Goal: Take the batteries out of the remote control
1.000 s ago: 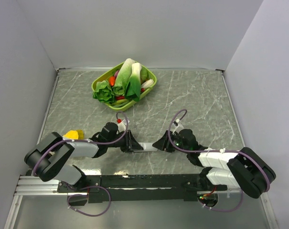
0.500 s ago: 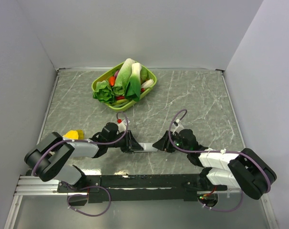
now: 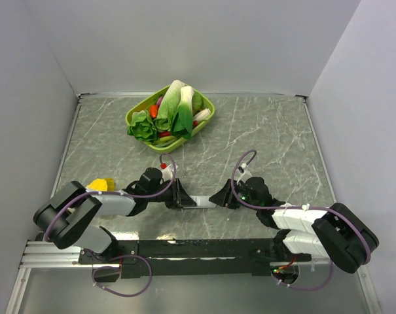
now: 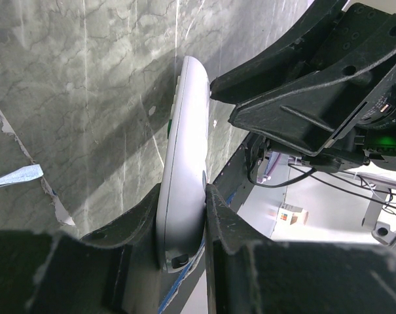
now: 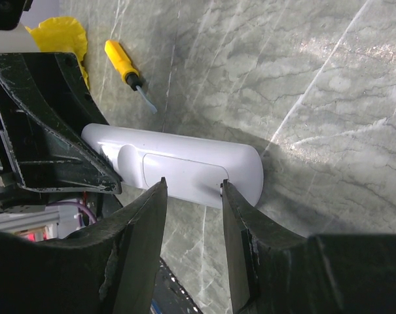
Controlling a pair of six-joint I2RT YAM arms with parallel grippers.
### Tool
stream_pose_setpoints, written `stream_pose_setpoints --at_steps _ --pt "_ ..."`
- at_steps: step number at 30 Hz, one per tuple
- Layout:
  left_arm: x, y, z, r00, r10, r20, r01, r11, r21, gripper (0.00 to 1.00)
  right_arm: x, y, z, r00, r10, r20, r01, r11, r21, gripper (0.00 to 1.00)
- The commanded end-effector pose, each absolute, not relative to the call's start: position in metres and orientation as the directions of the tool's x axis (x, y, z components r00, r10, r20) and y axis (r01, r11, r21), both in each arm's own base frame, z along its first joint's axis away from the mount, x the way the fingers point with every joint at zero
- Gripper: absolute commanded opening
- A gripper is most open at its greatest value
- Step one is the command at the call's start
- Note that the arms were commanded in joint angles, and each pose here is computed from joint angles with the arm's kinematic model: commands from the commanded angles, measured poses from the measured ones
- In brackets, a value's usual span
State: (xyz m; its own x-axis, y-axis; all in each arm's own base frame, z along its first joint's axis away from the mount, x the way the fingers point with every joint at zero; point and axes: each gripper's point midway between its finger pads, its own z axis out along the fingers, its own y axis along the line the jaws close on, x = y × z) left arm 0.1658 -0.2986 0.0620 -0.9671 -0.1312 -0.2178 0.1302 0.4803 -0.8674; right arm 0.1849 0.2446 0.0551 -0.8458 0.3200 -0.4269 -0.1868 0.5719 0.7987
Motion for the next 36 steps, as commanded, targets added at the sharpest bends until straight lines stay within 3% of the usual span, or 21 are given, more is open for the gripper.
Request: stream_pose_setpoints --at_steps 1,17,36 --pt "0.175 -0.3 0.052 -0.955 -0.147 -0.257 0.139 0.544 -0.827 0.01 0.172 0.272 0.115 -0.842 0.285 -0.458 -0.344 0.371 0.863 0.45" --pt "0.175 -0.303 0.049 -0.956 -0.142 -0.256 0.138 0.553 -0.822 0.01 0.169 0.277 0.135 -0.839 0.286 -0.463 -0.385 0.289 0.877 0.45" --pt "0.178 -0.303 0.044 -0.957 -0.154 -0.247 0.113 0.587 -0.802 0.01 0.177 0.272 0.157 -0.794 0.321 -0.517 -0.428 0.309 0.849 0.45"
